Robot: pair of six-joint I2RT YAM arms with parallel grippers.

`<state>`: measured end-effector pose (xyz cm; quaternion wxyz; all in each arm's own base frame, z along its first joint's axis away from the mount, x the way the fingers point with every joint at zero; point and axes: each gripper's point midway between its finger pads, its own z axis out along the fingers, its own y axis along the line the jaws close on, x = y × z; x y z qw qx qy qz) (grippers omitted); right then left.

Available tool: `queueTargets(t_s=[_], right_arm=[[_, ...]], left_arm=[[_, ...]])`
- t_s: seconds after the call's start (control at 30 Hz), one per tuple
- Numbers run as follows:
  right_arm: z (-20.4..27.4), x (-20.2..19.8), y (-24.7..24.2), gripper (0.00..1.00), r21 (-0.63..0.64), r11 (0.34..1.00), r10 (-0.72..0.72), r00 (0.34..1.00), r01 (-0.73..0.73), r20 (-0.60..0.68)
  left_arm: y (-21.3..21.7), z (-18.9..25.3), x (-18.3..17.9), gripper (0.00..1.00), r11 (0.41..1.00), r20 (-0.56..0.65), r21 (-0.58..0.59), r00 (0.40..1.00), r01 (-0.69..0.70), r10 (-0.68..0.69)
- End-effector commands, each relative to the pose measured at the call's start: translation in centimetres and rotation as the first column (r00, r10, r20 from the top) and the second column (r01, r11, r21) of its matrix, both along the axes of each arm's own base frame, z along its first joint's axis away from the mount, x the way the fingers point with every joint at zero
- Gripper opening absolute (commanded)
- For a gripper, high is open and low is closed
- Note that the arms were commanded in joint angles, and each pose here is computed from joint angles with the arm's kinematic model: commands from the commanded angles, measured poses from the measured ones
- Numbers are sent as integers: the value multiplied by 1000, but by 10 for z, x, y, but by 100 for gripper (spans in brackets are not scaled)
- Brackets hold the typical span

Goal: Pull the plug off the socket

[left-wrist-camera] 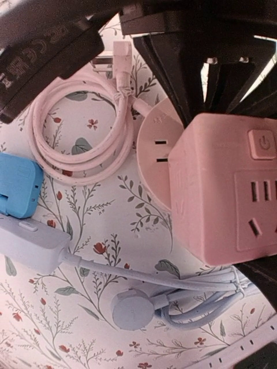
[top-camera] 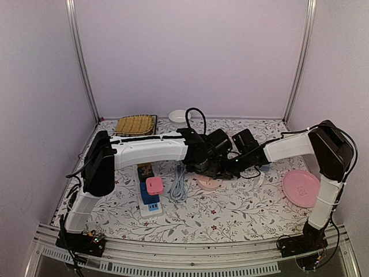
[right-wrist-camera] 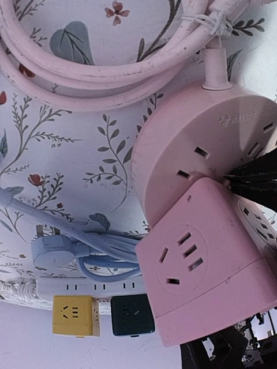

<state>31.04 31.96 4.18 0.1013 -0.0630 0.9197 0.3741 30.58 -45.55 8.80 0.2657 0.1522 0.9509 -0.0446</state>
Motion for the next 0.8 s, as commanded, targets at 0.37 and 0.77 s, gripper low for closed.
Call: queueTargets(t_s=[0.37,0.77], right_arm=[[-79,-31,-45,3,-270,962,-80,987,40,-138],[-81,-30,-43,3,-263,964,-79,986,37,-148]], left_arm=[[-27,101,-3,6,896,25,-440,998,64,-59],[-55,95,-30,6,970,183,-180,974,164,-131]])
